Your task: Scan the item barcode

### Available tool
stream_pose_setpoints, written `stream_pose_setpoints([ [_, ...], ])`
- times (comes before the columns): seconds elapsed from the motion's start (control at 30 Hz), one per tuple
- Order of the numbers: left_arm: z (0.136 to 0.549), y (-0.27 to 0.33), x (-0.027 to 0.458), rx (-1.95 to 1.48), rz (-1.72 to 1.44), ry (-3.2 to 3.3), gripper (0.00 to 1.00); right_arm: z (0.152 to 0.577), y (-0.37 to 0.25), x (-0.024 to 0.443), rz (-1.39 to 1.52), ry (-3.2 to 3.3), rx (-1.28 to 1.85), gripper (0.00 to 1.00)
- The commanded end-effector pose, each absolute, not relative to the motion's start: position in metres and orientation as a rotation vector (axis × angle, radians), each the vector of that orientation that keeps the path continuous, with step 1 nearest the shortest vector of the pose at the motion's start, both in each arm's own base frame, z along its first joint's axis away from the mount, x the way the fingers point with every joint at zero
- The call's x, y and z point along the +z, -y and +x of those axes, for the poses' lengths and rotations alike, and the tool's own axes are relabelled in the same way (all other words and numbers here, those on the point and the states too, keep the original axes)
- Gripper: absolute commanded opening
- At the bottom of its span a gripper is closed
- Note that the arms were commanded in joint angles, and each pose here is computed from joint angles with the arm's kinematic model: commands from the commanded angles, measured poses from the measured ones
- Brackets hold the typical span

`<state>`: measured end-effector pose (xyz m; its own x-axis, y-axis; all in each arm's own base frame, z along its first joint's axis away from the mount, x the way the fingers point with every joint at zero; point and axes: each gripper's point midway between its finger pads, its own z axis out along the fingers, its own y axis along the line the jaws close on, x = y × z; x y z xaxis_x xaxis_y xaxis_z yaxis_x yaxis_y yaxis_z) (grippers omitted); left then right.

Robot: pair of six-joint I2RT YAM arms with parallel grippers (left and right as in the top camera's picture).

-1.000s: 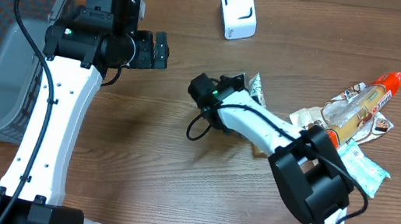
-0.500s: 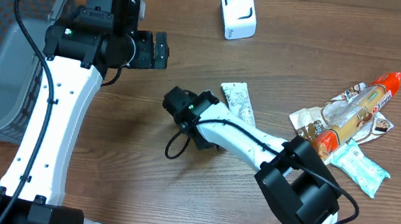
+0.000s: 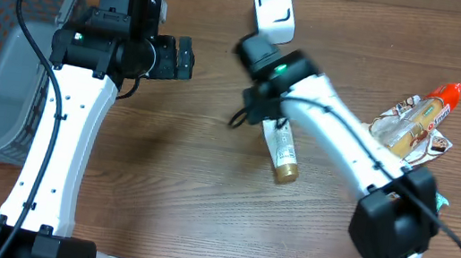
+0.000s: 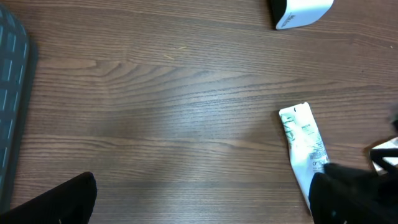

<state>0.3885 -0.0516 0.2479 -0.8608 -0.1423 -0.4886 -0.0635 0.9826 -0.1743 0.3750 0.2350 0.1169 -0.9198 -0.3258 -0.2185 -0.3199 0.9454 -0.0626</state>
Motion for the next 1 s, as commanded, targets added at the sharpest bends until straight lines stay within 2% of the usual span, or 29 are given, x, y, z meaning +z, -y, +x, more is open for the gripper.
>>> stream_pose_setpoints([
  [0.0, 0.389, 0.052, 0.259, -0.202, -0.12, -2.577, 1.0, 0.37, -0.237, 0.123, -0.582, -2.929, 0.278, 0.66],
  [0.3, 0.389, 0.052, 0.259, -0.202, -0.12, -2.577, 1.0, 0.372, -0.217, 0.115, -0.506, -2.981, 0.323, 0.66],
  [0.57, 0.389, 0.052, 0.259, -0.202, -0.12, -2.577, 1.0, 0.31, -0.259, 0.091, -0.694, -3.091, 0.614, 0.66],
  [0.8, 0.389, 0.052, 0.259, -0.202, -0.12, -2.577, 1.0, 0.271, -0.25, 0.062, -0.66, -3.252, 0.527, 0.64],
  [0.97, 0.389, 0.052, 0.259, -0.202, -0.12, -2.577, 0.99, 0.267, -0.21, 0.042, -0.461, -3.358, 0.224, 0.65],
])
